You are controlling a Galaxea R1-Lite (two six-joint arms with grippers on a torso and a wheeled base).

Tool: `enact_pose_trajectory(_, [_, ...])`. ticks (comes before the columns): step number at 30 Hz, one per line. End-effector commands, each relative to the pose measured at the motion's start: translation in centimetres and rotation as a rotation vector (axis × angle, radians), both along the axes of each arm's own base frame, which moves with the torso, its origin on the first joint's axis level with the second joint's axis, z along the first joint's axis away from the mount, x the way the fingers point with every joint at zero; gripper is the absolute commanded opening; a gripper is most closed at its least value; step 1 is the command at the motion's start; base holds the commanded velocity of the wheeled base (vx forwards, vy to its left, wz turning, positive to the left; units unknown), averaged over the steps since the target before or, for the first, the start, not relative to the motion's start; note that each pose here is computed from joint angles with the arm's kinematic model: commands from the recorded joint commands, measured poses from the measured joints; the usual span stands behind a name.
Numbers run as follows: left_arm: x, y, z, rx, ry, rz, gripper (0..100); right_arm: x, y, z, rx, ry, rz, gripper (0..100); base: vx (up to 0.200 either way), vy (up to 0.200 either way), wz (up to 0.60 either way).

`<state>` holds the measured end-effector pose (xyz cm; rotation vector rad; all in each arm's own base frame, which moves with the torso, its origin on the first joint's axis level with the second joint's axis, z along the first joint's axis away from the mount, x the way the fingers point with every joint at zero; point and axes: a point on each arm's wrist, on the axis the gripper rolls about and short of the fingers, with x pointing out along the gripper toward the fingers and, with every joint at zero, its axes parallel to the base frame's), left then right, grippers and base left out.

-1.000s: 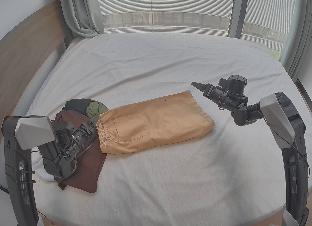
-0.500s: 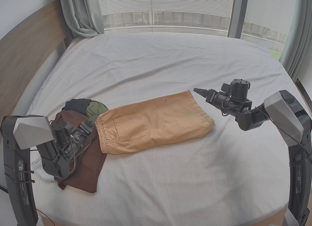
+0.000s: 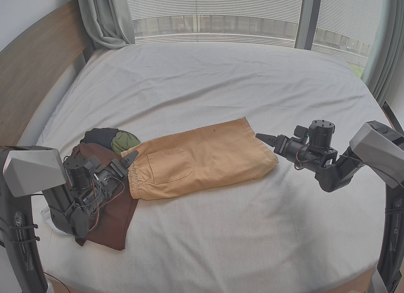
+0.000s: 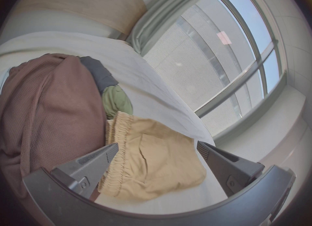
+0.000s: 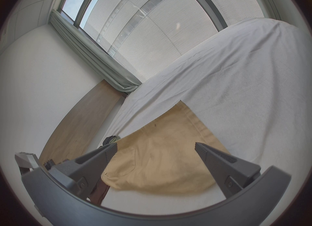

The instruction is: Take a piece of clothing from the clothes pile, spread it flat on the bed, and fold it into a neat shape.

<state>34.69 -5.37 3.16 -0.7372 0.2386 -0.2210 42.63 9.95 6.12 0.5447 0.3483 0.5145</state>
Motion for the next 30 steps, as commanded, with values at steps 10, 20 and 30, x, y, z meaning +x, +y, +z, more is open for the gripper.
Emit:
enact_pose_trajectory(10, [-2.4,-1.5,1.9,0.184,-0.085,-0.185,100,-3.4,-0.8,-3.6,0.002,0.048,0.039,100,0.0,0.0,0.0])
enact_pose_trajectory(20, [-2.6,-1.1,1.1,0.318,-0.095,-0.18,100,-3.5,0.0,-5.3,-0.006,0.093,0.055,100,0.0,0.0,0.0])
enact_pose_trajectory(30, [-2.1,-0.3,0.2,0.399,-0.087,-0.131,100,-2.5,0.1,-7.5,-0.003,0.125,0.045,100,0.0,0.0,0.0])
